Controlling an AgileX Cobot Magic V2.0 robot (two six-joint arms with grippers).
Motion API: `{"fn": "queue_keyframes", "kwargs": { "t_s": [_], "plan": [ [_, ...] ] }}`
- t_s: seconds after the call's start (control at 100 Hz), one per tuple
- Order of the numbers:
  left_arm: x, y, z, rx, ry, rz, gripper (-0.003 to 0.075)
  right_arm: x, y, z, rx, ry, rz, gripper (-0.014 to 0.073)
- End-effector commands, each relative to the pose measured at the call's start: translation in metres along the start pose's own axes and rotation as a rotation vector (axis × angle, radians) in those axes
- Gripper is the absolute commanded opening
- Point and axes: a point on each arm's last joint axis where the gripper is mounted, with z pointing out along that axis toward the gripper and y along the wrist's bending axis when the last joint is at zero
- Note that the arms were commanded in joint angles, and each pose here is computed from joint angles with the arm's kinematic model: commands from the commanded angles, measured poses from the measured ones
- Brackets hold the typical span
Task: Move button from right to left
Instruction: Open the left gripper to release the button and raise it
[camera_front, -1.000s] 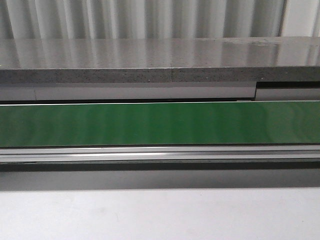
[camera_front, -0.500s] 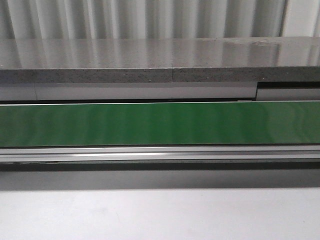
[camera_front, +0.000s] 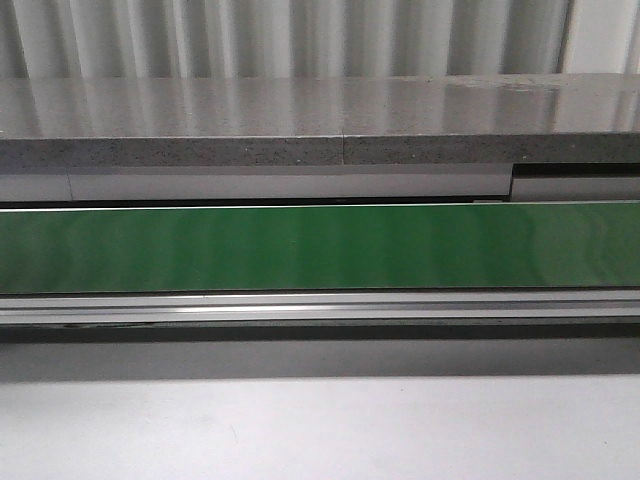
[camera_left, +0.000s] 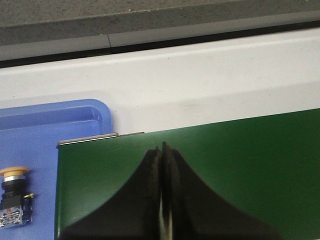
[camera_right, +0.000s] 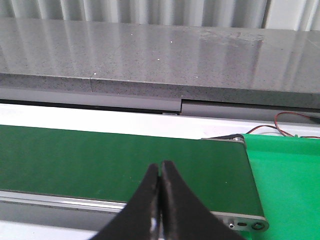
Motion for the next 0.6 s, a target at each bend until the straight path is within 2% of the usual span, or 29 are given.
{"fn": "queue_keyframes", "kwargs": {
  "t_s": [0.0, 0.59],
  "plan": [
    [-0.004, -0.009, -0.030, 0.016, -0.178, -0.018, -0.0020, -0.014, -0.001, -0.002, 0.008, -0.094, 0.000, -0.0066],
    [0.089, -0.021, -0.099, 0.017, -0.440, -0.042, -0.0020, -0.014, -0.001, -0.002, 0.008, -0.094, 0.000, -0.0066]
  ]
}}
